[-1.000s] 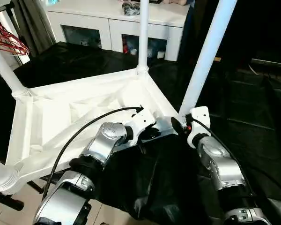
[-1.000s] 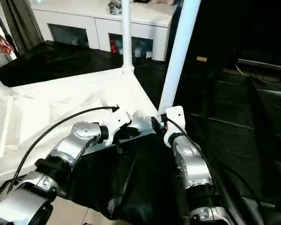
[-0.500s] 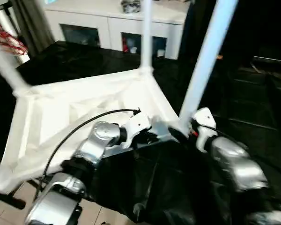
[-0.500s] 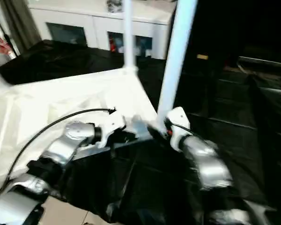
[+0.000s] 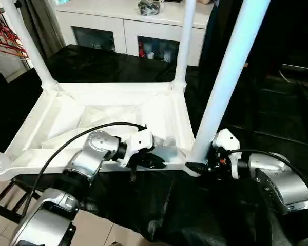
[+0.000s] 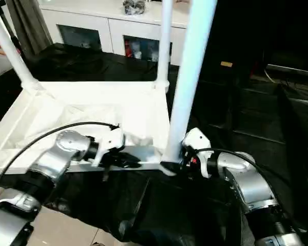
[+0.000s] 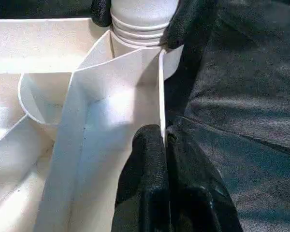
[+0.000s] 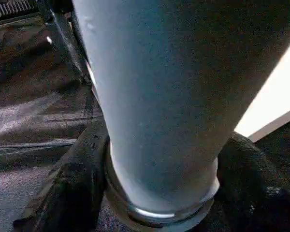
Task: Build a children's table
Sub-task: Rotate leg to tighten
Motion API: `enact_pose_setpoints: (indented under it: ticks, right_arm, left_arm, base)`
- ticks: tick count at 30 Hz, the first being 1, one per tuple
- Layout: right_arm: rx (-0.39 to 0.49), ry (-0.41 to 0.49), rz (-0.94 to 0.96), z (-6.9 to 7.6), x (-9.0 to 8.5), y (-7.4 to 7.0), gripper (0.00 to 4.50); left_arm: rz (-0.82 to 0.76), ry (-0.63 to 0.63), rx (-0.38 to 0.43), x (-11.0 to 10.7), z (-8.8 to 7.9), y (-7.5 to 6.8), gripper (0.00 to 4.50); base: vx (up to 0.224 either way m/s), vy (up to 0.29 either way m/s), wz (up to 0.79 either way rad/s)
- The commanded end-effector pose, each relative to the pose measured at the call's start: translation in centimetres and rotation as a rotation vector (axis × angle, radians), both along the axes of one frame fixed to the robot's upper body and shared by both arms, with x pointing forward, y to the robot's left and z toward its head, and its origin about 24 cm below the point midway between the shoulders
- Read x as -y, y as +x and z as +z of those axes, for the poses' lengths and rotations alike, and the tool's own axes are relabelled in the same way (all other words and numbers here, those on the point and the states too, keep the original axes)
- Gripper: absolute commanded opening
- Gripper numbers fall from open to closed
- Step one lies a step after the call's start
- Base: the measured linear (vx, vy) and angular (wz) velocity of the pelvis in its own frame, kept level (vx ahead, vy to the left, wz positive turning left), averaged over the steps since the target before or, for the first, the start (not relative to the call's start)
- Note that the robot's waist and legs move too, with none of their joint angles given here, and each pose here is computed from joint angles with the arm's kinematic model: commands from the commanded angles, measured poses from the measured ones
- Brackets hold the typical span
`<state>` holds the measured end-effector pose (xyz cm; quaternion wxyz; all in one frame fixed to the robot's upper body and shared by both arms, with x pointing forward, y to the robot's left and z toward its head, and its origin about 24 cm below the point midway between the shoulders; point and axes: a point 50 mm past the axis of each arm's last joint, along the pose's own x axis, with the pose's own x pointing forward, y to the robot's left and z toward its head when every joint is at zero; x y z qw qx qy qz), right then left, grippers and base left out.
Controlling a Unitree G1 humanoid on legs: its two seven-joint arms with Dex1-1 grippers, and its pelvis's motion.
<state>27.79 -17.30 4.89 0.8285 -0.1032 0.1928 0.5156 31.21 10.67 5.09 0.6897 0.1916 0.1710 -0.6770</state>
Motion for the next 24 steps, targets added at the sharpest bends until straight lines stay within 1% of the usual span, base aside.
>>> enact_pose_setpoints:
  ticks: [1,3,5,7,9,10,12,14,15,16,17,18,19,20,21,22,24]
  right_arm:
    - [-0.036,0.002,0.070,-0.4,-1.3,-0.4,2.74]
    - [-0.032,0.026,0.034,-0.6,-1.6,-0.5,2.74]
    - [-0.012,0.039,-0.039,-0.9,-1.9,-0.2,2.74]
    - [-0.004,0.041,-0.064,-1.0,-1.9,-0.1,2.73]
    - [0.026,0.058,-0.278,-1.8,-2.3,1.1,2.73]
    - [0.032,0.064,-0.351,-2.1,-2.5,1.4,2.73]
    - [0.025,0.080,-0.476,-2.7,-3.1,1.9,2.73]
    - [0.022,0.078,-0.574,-3.2,-4.1,2.2,2.72]
    - [0.021,0.076,-0.597,-3.4,-4.6,2.2,2.72]
    - [0.021,0.076,-0.597,-3.4,-4.6,2.2,2.72]
    - [0.027,0.077,-0.609,-3.4,-5.0,2.3,2.72]
    - [0.042,0.087,-0.622,-3.4,-6.5,2.5,2.72]
    - [0.058,0.100,-0.604,-3.2,-7.3,2.5,2.72]
    - [0.070,0.108,-0.596,-3.0,-7.9,2.5,2.72]
    - [0.069,0.137,-0.586,-2.8,-8.2,2.6,2.72]
    - [0.067,0.157,-0.580,-2.7,-8.3,2.6,3.07]
    - [0.051,0.193,-0.582,-2.3,-8.1,2.8,3.42]
  left_arm:
    - [-0.055,-0.025,0.016,1.0,0.5,-0.3,0.00]
    - [0.004,-0.026,0.032,1.2,0.4,0.1,0.00]
    - [0.076,-0.038,0.056,1.5,0.4,0.7,0.00]
    - [0.096,-0.043,0.063,1.7,0.4,0.9,0.00]
    - [0.176,-0.055,0.083,2.6,0.4,1.5,0.00]
    - [0.202,-0.055,0.090,3.0,0.4,1.6,0.00]
    - [0.254,-0.058,0.099,4.1,0.2,1.9,0.00]
    - [0.307,-0.068,0.104,5.4,0.1,2.0,0.00]
    - [0.322,-0.071,0.105,5.8,0.1,2.0,0.00]
    - [0.322,-0.071,0.105,5.8,0.1,2.0,0.00]
    - [0.331,-0.075,0.105,6.2,0.0,2.0,0.00]
    - [0.352,-0.082,0.104,6.9,-0.1,1.9,0.00]
    - [0.348,-0.085,0.102,7.2,-0.1,1.8,0.00]
    - [0.346,-0.087,0.101,7.4,-0.1,1.7,0.00]
    - [0.332,-0.091,0.099,7.5,-0.1,1.6,0.00]
    - [0.323,-0.093,0.097,7.5,-0.1,1.5,0.00]
    - [0.308,-0.096,0.098,7.4,-0.1,1.5,0.00]
  base:
    - [0.000,0.000,0.00]
    - [0.000,0.000,0.00]
    - [0.000,0.000,0.00]
    - [0.000,0.000,0.00]
    - [0.000,0.000,0.00]
    - [0.000,0.000,0.00]
    - [0.000,0.000,0.00]
    - [0.000,0.000,0.00]
    - [0.000,0.000,0.00]
    - [0.000,0.000,0.00]
    - [0.000,0.000,0.00]
    - [0.000,0.000,0.00]
    - [0.000,0.000,0.00]
    - [0.000,0.000,0.00]
    - [0.000,0.000,0.00]
    - [0.000,0.000,0.00]
    - [0.000,0.000,0.00]
